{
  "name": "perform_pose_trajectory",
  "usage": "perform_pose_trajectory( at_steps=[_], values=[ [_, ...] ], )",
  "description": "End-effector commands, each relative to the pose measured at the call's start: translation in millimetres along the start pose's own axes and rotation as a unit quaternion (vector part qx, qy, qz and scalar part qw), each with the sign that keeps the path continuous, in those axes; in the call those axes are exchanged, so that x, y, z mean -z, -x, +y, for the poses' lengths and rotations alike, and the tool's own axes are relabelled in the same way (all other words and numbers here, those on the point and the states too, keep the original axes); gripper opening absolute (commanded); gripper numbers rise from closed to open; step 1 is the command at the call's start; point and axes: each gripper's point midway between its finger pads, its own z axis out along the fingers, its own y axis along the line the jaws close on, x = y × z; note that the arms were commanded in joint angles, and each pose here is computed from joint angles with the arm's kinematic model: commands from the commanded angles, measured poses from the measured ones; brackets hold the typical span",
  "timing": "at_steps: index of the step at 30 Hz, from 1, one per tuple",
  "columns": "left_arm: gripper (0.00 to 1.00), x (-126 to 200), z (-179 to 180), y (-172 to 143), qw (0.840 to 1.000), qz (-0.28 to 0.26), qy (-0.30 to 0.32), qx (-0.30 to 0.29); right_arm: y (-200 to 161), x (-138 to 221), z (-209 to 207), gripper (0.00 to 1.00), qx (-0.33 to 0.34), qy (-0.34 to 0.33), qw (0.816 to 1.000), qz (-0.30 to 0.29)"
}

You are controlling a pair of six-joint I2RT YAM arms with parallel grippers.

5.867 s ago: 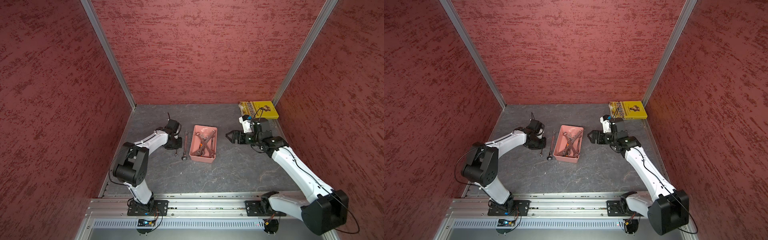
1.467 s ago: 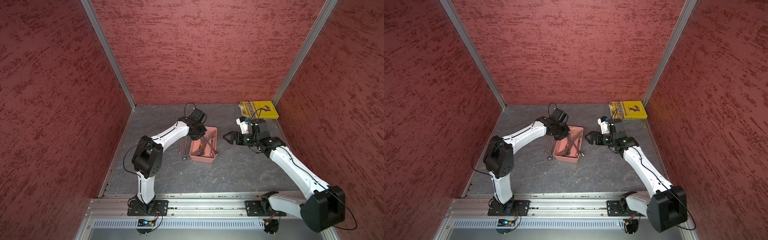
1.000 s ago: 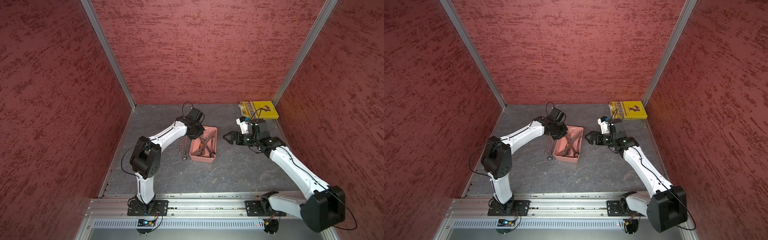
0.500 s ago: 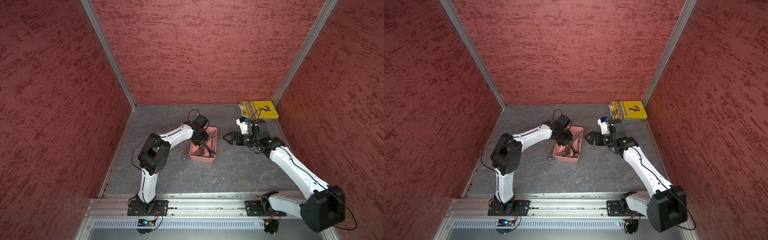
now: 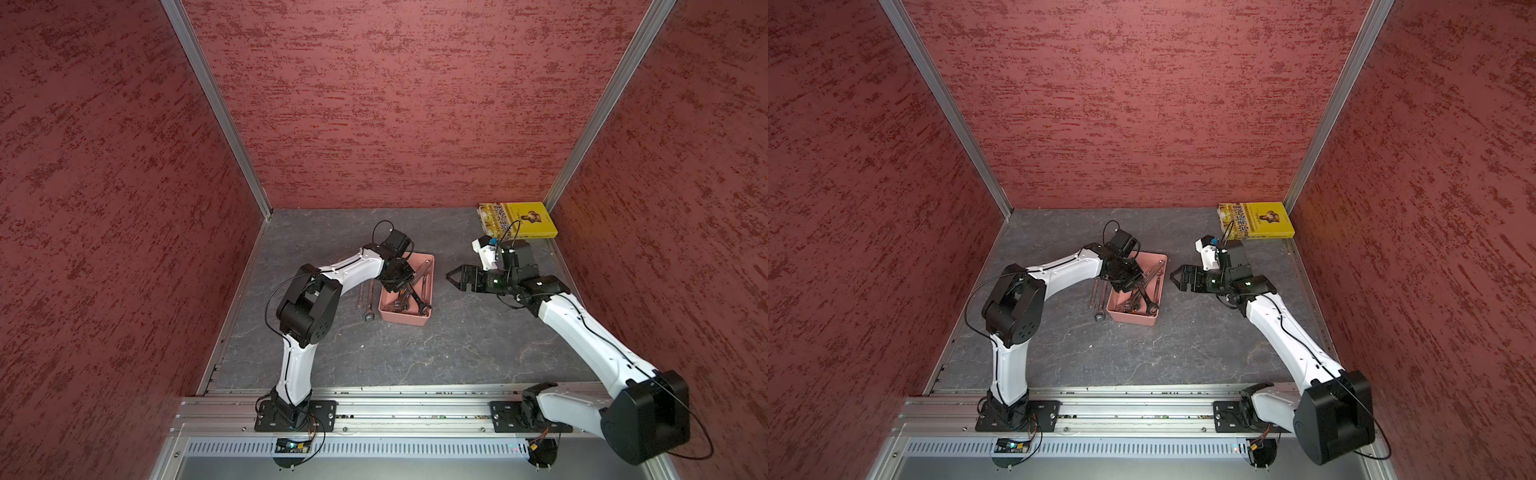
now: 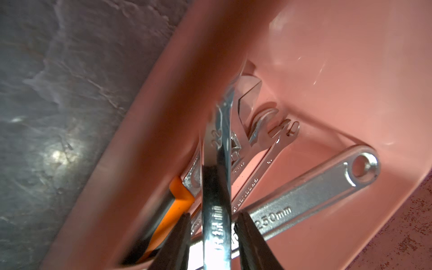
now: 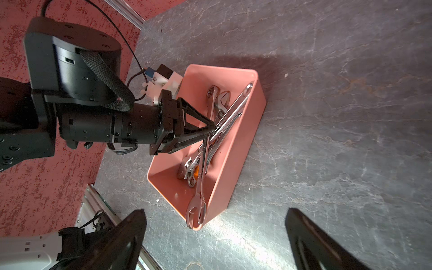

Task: Take out the wrench from the storage box
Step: Pick up the wrench from the storage box.

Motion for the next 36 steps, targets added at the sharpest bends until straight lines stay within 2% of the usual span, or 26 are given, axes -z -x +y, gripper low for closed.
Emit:
perform_pose_trajectory(
  at_steps=[1, 8, 14, 23, 27, 33, 36],
  values=[
    [0.36, -23.9, 12.6, 3.1, 1.0, 0.01, 0.021, 0.0, 3.5, 2.5, 0.6, 0.98, 0.008, -0.001, 1.0, -0.014],
    [0.31, -36.2, 18.0, 1.2, 0.999, 0.017, 0.035, -0.006, 3.3, 6.9, 0.8, 0.98, 0.009, -0.004, 1.0, -0.018],
    [0.31, -36.6, 28.3, 7.2, 0.999, 0.003, 0.052, -0.01, 0.8, 8.3, -0.9, 0.99, 0.006, -0.005, 1.0, -0.019],
    [0.31, -49.0, 25.3, 3.3, 0.998, 0.013, 0.059, -0.019, -0.5, 8.6, -1.2, 0.98, 0.004, -0.004, 1.0, -0.019],
    [0.18, -49.3, 27.8, 2.2, 0.998, 0.016, 0.058, -0.016, -0.5, 8.7, -2.1, 0.98, 0.003, -0.006, 1.0, -0.02],
    [0.0, -27.1, 14.6, 7.4, 0.999, -0.003, 0.04, -0.019, 1.7, 7.5, -2.4, 0.98, 0.003, -0.006, 1.0, -0.021],
    [0.0, -10.3, -1.1, 8.8, 1.0, -0.014, 0.016, -0.021, 3.8, 7.3, -1.9, 0.98, 0.005, -0.005, 1.0, -0.024]
  ],
)
